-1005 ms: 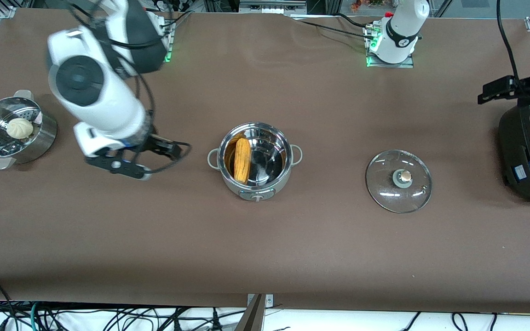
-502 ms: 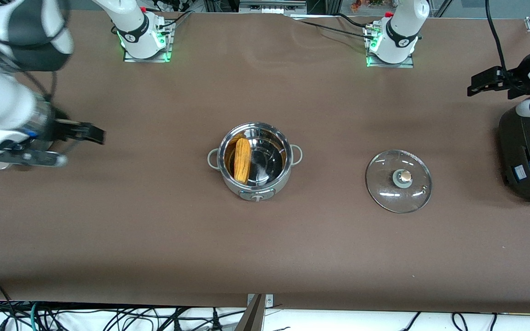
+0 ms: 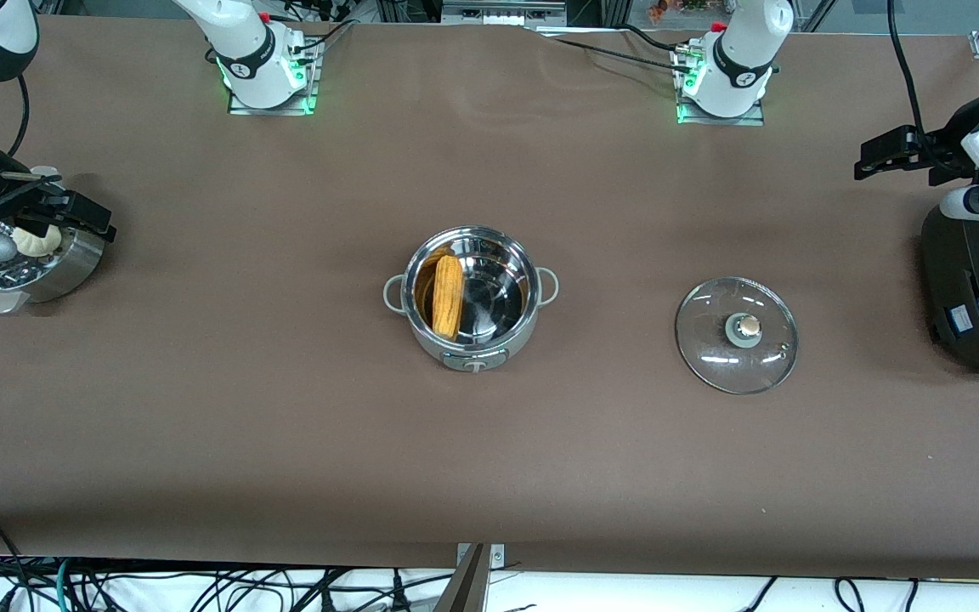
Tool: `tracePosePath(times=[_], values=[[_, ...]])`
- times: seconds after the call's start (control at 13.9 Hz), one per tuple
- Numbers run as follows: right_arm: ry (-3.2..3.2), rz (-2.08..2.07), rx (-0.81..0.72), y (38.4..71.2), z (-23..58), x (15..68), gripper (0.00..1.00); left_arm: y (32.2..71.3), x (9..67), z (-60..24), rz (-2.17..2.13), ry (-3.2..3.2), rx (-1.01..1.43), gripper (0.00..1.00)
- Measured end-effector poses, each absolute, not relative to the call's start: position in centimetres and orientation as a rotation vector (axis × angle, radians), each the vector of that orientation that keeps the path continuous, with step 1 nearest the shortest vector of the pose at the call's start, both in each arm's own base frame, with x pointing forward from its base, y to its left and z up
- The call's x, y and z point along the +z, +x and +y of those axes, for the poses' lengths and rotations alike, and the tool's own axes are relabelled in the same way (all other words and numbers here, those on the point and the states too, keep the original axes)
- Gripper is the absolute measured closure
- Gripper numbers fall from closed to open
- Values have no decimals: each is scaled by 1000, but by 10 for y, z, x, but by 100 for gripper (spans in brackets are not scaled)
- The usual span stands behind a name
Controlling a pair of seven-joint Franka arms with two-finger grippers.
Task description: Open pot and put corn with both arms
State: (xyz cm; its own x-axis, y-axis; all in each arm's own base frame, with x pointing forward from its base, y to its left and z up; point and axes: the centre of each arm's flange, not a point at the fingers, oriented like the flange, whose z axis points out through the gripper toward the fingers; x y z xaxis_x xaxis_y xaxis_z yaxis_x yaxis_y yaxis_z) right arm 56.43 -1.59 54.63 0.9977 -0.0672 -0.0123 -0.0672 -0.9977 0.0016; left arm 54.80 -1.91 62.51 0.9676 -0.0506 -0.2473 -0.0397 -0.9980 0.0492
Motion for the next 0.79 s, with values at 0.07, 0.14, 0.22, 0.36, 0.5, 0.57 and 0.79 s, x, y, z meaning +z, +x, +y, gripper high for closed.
tracePosePath(times=[0.07,0.14,0.22,0.36,0.5,0.57,0.79], values=[[3139,-98,-18,565,-13,545,0,548,625,-19,-70,3073,-388,0],[3139,-89,-17,565,-10,545,0,548,625,-18,-68,3072,-387,0],[3139,-81,-17,565,-7,545,0,548,625,-17,-65,3072,-387,0],[3139,-69,-16,565,-3,545,0,548,625,-15,-58,3072,-387,0],[3139,-71,-11,566,-4,546,0,549,624,-14,-57,3072,-390,0],[3139,-74,-8,566,-5,547,0,549,623,-14,-57,3071,-391,0],[3139,-78,-3,566,-6,548,0,549,623,-14,-57,3071,-391,0]])
